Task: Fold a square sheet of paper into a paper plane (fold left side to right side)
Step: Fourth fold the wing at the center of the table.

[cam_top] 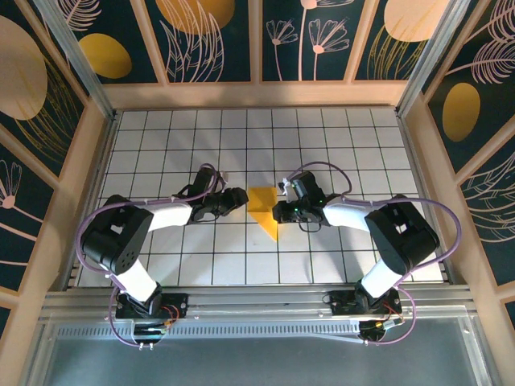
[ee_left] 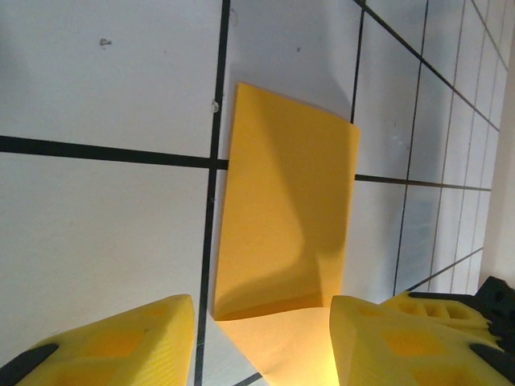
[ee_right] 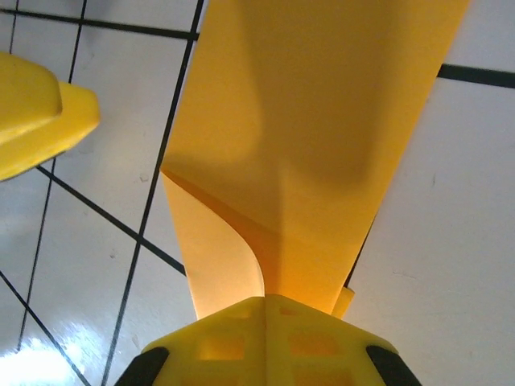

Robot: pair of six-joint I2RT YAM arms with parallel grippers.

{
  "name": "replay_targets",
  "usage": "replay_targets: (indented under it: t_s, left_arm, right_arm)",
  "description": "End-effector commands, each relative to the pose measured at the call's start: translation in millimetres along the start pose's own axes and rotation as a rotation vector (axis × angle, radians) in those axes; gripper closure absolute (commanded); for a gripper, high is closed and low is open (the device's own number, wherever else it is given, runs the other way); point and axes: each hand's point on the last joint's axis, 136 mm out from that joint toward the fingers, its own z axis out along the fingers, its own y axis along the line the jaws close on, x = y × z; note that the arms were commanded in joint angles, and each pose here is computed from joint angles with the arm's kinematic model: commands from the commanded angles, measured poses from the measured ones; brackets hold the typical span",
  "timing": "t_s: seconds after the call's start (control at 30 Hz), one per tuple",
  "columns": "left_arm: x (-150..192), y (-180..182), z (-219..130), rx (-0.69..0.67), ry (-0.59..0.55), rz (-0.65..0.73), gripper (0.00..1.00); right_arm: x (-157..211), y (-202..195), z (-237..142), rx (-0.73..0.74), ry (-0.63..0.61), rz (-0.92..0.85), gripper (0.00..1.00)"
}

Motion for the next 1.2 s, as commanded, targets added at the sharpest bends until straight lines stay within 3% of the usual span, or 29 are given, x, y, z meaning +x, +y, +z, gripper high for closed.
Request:
replay_targets:
  t_s: [0.0, 0.63, 0.77, 0.93, 1.07, 1.17]
  left_arm:
    - [-2.7, -1.0, 3.4, 0.043, 0.009, -0.032, 0.51]
    - [-15.6, -17.0, 37.0, 0.091, 0.083, 0.007, 0.56]
    - [-21.4, -20.8, 41.1, 0.092, 0.077, 0.021, 0.65]
    - [-28.5, -18.9, 39.2, 0.07, 0.035, 0.038, 0.85]
    - [-27.9, -23.5, 32.1, 0.085, 0.017, 0.034, 0.98]
    - [-25.1, -25.9, 25.0, 0.081, -0.002, 0.026, 1.0]
  right_arm:
    - [-21.7, 12.7, -16.0, -0.005, -0.07, -0.035, 1.0]
    - [-33.6, 25.5, -42.7, -0.024, -0.156, -0.073, 1.0]
    - [-31.8, 23.7, -42.5, -0.022, -0.153, -0.07, 1.0]
    - [-27.3, 17.2, -41.9, 0.0, -0.141, -0.061, 1.0]
    - [-30.4, 9.6, -47.4, 0.058, -0.154, -0.046, 0.79]
    - [-38.6, -0.8, -58.4, 0.152, -0.186, -0.013, 0.67]
